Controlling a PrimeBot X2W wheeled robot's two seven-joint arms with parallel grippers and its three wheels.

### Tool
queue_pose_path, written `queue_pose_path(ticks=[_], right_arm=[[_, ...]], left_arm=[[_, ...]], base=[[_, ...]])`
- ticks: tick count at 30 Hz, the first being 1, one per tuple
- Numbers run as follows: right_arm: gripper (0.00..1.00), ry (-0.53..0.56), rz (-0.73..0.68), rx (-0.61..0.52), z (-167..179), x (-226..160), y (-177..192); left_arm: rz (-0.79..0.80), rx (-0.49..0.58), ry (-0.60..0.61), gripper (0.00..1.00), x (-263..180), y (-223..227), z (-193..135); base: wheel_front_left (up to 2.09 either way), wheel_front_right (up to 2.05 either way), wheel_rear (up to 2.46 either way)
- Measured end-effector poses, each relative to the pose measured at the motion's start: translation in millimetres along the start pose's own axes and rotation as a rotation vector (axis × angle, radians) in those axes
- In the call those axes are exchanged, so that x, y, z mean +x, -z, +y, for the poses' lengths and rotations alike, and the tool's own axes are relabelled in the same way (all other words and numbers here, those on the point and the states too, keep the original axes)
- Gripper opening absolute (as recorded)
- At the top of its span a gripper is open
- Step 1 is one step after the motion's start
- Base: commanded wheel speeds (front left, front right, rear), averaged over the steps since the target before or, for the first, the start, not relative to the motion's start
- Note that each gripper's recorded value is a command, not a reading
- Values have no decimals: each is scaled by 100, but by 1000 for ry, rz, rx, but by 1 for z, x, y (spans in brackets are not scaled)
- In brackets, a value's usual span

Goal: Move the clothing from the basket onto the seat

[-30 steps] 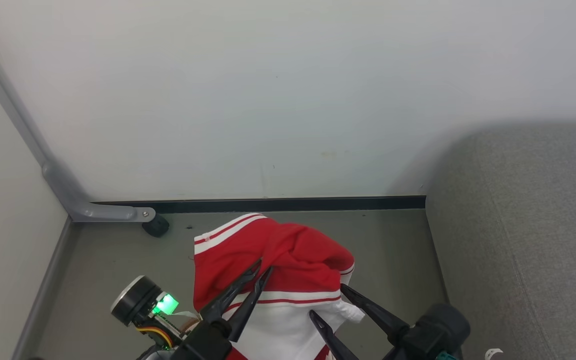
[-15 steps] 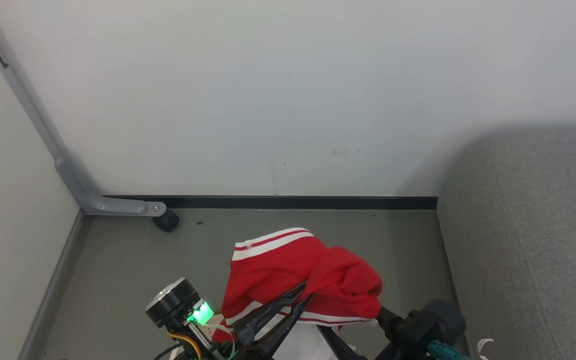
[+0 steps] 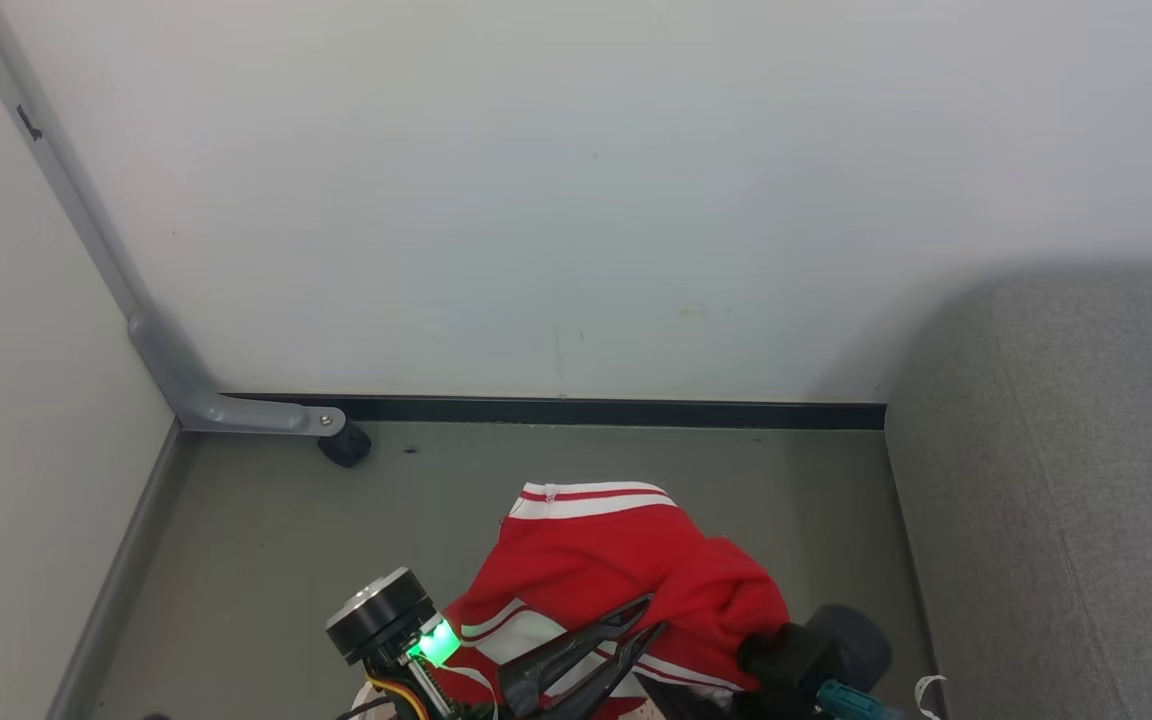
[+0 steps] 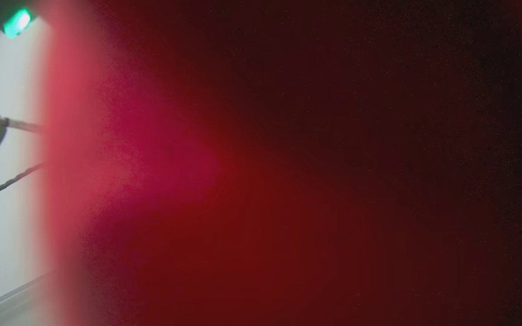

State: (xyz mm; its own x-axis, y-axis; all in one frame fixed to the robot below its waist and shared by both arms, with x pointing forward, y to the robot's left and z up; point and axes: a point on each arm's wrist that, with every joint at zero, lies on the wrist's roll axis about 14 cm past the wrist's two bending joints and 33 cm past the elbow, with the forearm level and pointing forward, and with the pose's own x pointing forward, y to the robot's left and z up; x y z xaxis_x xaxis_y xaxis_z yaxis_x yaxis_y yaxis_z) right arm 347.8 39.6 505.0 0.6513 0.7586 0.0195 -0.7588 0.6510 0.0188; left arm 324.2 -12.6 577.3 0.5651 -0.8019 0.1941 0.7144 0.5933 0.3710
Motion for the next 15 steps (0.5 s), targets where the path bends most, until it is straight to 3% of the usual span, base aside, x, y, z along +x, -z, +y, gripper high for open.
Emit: queue_pose_path(ticks=[15], right_arm=[[0,94,-36,54,-27,1,-9]], left_arm=[[42,-33,-96,0,-9,14,24]], base=[[0,0,0]])
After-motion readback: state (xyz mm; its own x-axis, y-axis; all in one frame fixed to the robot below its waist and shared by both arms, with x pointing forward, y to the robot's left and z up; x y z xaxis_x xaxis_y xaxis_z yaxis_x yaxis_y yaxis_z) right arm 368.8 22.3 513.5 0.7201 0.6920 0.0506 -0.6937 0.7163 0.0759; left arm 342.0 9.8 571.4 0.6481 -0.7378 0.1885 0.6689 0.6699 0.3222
